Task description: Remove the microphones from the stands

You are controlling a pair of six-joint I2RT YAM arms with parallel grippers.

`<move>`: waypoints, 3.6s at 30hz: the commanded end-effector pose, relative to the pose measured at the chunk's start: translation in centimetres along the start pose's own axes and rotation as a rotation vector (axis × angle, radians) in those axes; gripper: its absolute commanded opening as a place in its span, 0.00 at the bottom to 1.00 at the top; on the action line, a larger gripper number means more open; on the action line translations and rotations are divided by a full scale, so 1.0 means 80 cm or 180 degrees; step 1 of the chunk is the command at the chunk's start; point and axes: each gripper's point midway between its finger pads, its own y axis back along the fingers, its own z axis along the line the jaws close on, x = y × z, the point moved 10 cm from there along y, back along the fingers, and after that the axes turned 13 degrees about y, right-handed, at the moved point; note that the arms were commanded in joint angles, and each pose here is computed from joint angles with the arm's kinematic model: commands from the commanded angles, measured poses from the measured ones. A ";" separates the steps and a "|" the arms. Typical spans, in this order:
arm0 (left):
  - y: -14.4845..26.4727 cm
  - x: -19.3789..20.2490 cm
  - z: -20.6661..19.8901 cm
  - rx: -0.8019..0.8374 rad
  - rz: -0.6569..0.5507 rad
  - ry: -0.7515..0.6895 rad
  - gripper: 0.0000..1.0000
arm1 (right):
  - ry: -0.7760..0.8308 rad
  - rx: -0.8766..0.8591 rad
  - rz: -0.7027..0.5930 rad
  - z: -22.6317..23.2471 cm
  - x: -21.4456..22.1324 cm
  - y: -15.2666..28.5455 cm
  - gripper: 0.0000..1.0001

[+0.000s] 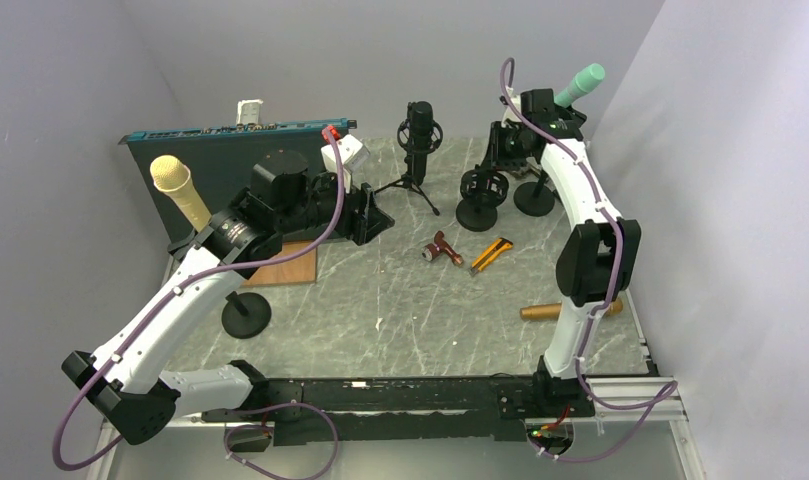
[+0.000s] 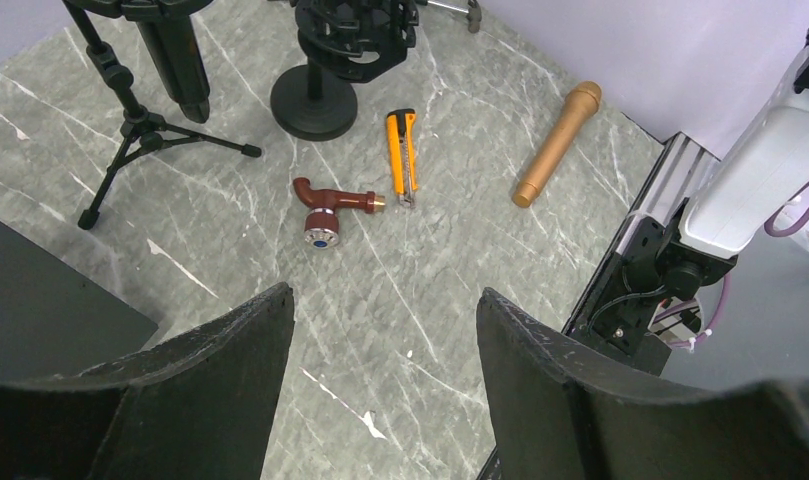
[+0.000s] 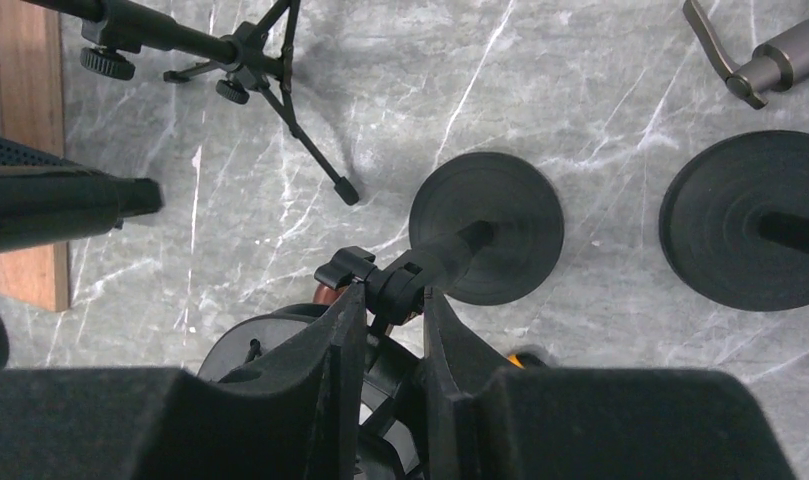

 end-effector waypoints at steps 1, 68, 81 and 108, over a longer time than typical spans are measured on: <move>0.012 -0.012 -0.008 0.0024 -0.0169 -0.0098 0.71 | 0.0111 0.0260 0.0341 0.012 0.003 -0.017 0.25; 0.021 -0.010 -0.004 -0.0124 -0.0446 -0.0132 0.70 | 0.0526 0.1298 -0.2127 0.253 -0.102 0.067 0.71; 0.018 -0.010 -0.002 -0.0149 -0.0425 -0.0132 0.70 | 0.0641 0.1253 -0.2097 0.257 -0.109 0.068 0.38; 0.013 -0.008 -0.001 -0.0126 -0.0355 -0.0113 0.68 | 0.0264 0.0874 -0.4056 0.257 -0.176 0.354 0.00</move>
